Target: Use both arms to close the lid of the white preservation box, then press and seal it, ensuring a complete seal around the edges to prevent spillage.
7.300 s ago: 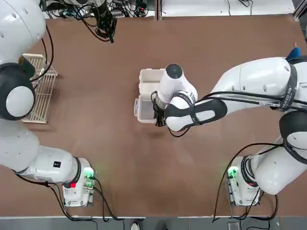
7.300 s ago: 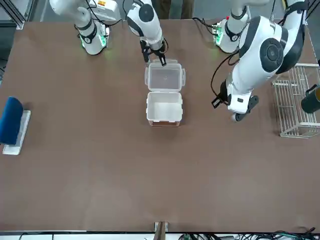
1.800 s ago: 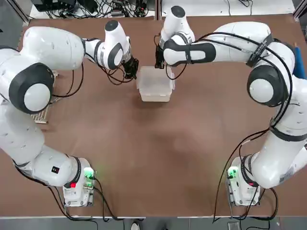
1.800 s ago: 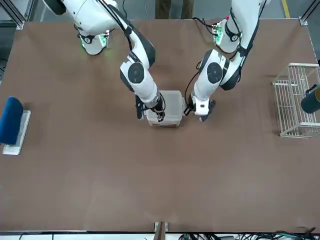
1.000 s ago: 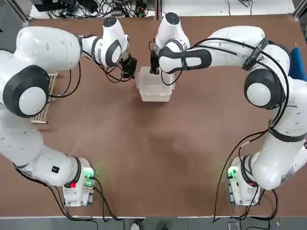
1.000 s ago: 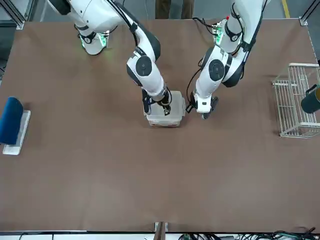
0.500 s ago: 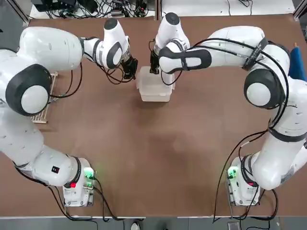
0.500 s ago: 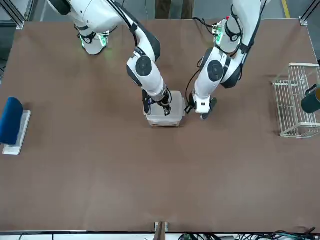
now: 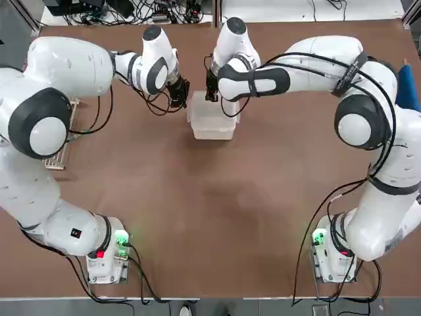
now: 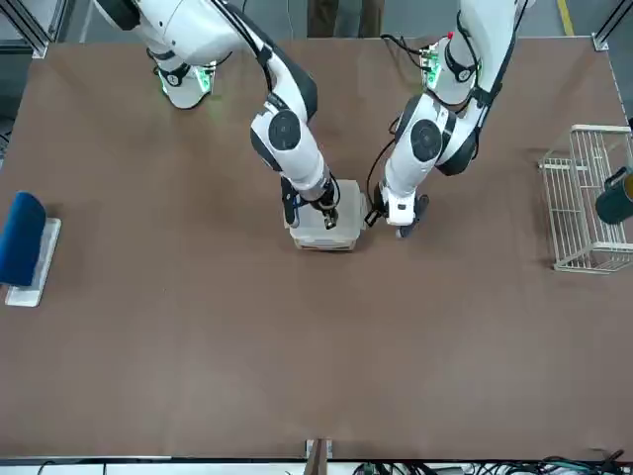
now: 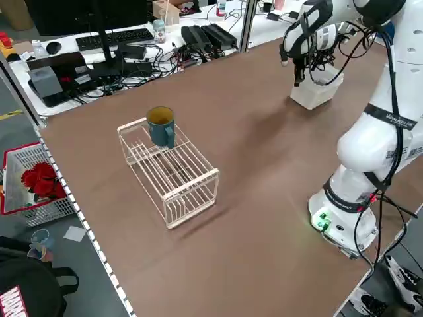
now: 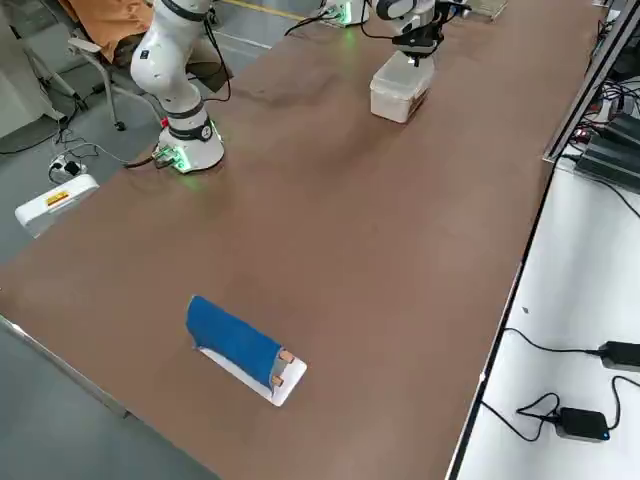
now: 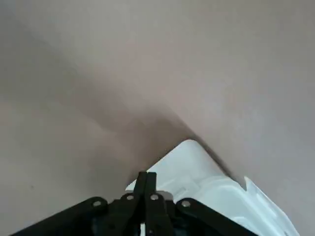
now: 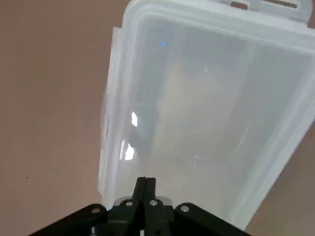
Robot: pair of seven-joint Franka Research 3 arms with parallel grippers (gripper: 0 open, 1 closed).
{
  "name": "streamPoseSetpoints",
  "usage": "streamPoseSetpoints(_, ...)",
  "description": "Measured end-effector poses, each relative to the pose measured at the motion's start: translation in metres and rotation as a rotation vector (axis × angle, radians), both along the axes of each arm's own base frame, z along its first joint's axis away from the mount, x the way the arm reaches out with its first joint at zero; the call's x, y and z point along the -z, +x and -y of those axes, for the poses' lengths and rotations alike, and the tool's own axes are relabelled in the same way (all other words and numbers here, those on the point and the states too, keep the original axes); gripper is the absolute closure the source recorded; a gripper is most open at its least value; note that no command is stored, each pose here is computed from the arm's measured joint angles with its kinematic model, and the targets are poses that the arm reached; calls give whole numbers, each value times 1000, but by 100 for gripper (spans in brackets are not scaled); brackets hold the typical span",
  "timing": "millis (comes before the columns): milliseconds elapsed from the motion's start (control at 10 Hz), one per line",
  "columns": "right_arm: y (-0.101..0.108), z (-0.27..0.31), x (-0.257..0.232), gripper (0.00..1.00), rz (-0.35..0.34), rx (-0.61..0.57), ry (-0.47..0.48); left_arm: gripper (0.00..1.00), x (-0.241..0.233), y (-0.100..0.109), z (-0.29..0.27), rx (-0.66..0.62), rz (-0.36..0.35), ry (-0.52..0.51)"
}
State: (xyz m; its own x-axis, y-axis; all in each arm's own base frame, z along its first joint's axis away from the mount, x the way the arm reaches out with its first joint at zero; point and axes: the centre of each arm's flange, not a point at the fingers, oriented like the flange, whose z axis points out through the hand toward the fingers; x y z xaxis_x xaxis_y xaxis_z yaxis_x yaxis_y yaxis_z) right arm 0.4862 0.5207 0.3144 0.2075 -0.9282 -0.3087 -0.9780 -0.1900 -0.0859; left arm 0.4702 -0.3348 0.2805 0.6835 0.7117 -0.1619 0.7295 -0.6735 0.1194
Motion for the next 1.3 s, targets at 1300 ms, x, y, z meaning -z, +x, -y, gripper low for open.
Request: streamPoseSetpoints(1300,1,1,0,99,1,4,-1,99,16,-4,8,-32,-13,-41)
